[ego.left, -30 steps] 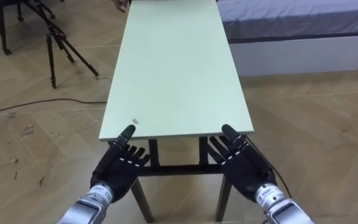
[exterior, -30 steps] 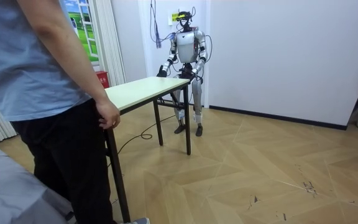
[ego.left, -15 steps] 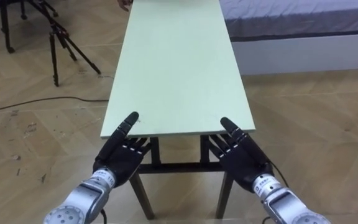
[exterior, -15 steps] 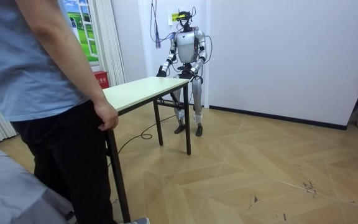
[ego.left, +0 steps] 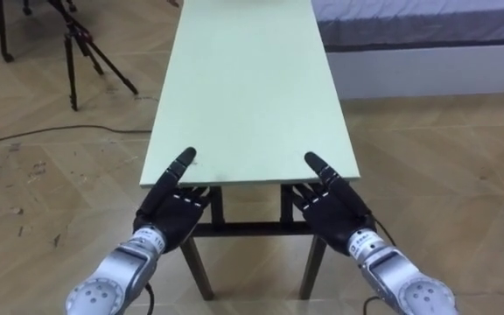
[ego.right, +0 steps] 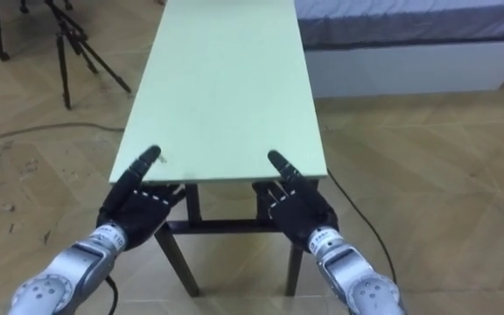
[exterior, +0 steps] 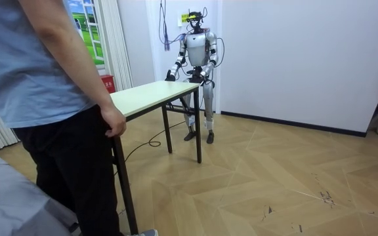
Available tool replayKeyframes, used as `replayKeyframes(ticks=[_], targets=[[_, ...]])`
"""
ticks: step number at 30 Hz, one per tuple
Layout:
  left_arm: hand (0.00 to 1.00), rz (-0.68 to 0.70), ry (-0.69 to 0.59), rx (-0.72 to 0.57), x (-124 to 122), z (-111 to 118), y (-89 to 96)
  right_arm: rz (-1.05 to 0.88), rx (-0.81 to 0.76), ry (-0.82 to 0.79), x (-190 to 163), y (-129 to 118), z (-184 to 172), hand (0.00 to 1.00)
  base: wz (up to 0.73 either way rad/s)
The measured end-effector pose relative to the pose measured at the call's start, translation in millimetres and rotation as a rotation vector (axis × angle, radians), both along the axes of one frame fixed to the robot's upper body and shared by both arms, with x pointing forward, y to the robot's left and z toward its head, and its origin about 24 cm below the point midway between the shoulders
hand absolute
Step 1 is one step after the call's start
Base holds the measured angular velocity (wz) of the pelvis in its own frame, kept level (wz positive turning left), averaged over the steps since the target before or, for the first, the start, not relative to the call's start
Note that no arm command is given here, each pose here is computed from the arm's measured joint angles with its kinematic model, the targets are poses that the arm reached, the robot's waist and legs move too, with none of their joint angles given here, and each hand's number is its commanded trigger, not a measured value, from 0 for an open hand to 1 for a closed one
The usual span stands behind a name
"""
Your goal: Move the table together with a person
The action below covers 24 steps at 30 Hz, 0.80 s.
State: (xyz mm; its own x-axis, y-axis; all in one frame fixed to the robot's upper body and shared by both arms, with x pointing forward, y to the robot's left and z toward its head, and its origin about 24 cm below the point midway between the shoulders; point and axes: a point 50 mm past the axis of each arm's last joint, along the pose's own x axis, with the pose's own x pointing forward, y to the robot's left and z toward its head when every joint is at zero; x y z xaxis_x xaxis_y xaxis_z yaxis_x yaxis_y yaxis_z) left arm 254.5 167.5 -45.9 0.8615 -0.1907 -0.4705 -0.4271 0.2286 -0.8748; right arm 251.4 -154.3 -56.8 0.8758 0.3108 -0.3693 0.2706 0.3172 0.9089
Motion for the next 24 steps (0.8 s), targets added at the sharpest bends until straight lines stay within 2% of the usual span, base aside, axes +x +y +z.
replayKeyframes(ticks=[5, 10, 11, 12, 13, 14, 15, 20, 24], targets=[[0.0, 0.037, 0.016, -0.031, 4, 2, -3.0, -0.033, 0.046, 0.01, 1, 3, 1, 0.0, -0.04], [0.0, 0.139, 0.038, -0.094, 9, 4, -7.1, -0.1, 0.115, 0.06, 12, 16, 7, 0.0, -0.06], [0.23, 0.142, 0.04, -0.095, 9, 4, -7.8, -0.11, 0.129, 0.063, 13, 16, 7, 0.0, 0.0], [0.55, 0.147, 0.044, -0.097, 10, 5, -8.7, -0.123, 0.137, 0.064, 14, 17, 8, 0.0, 0.0], [0.64, 0.154, 0.045, -0.096, 11, 5, -9.1, -0.136, 0.154, 0.067, 15, 18, 9, 0.19, 0.0], [0.98, 0.157, 0.045, -0.097, 11, 5, -9.5, -0.142, 0.162, 0.067, 16, 19, 10, 0.59, -0.05], [1.0, 0.159, 0.043, -0.097, 12, 6, -9.7, -0.149, 0.167, 0.065, 17, 20, 11, 1.0, -0.08], [1.0, 0.158, 0.035, -0.098, 14, 8, -10.2, -0.162, 0.181, 0.07, 19, 21, 16, 1.0, -0.02], [1.0, 0.153, 0.086, -0.105, 13, 6, -17.0, -0.19, 0.136, 0.151, 18, 20, 12, 1.0, -0.01]])
